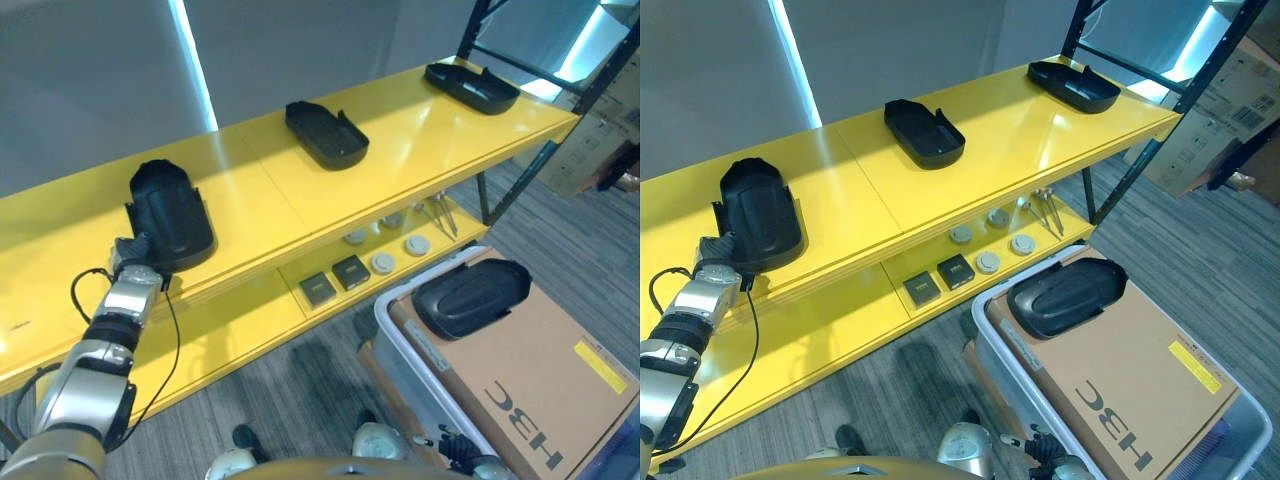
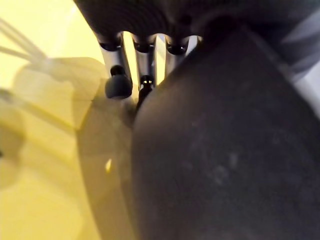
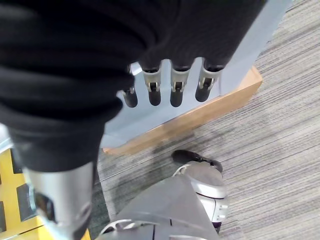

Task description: Move parts from the plastic box to the shelf.

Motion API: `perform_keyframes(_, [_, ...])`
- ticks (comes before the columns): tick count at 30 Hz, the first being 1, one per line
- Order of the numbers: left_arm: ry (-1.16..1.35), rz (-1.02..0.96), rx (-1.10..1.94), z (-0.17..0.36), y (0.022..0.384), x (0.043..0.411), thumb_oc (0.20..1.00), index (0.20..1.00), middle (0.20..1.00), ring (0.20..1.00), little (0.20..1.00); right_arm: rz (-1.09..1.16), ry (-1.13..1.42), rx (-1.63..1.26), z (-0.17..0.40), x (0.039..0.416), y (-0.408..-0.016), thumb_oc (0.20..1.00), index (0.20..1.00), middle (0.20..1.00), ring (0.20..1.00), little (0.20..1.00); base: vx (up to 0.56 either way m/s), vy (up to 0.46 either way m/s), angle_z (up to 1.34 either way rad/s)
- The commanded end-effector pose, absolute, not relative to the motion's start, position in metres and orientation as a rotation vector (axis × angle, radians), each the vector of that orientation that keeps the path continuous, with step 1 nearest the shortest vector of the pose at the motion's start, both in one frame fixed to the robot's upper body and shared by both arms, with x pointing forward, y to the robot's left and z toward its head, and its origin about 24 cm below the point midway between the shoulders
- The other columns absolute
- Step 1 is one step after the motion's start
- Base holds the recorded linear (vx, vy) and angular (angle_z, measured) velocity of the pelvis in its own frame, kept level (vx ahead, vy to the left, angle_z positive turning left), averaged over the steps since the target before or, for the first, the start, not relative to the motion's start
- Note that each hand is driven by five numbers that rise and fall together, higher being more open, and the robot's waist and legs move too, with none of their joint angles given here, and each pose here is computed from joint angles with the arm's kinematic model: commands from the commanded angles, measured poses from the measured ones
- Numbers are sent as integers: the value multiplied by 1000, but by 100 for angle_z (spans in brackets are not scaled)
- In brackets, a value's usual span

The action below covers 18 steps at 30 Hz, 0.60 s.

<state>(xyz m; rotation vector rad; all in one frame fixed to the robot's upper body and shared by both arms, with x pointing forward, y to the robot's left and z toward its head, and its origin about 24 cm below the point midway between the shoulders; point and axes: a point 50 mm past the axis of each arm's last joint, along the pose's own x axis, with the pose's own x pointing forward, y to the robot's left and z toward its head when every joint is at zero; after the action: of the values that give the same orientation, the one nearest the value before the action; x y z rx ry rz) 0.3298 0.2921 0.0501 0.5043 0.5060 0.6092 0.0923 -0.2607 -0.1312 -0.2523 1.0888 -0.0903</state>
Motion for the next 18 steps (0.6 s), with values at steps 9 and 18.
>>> perform_keyframes(9, [464, 735, 480, 79, 309, 343, 473, 473, 473, 473, 473, -33, 1042, -269, -130, 101, -251, 1000, 1000, 1000, 1000, 1000, 12, -5, -1])
perform_keyframes(18, [340, 764, 506, 97, 312, 348, 1000, 1000, 1000, 1000, 1000, -6, 1031, -274, -130, 102, -248, 1000, 1000, 1000, 1000, 1000, -14, -5, 0])
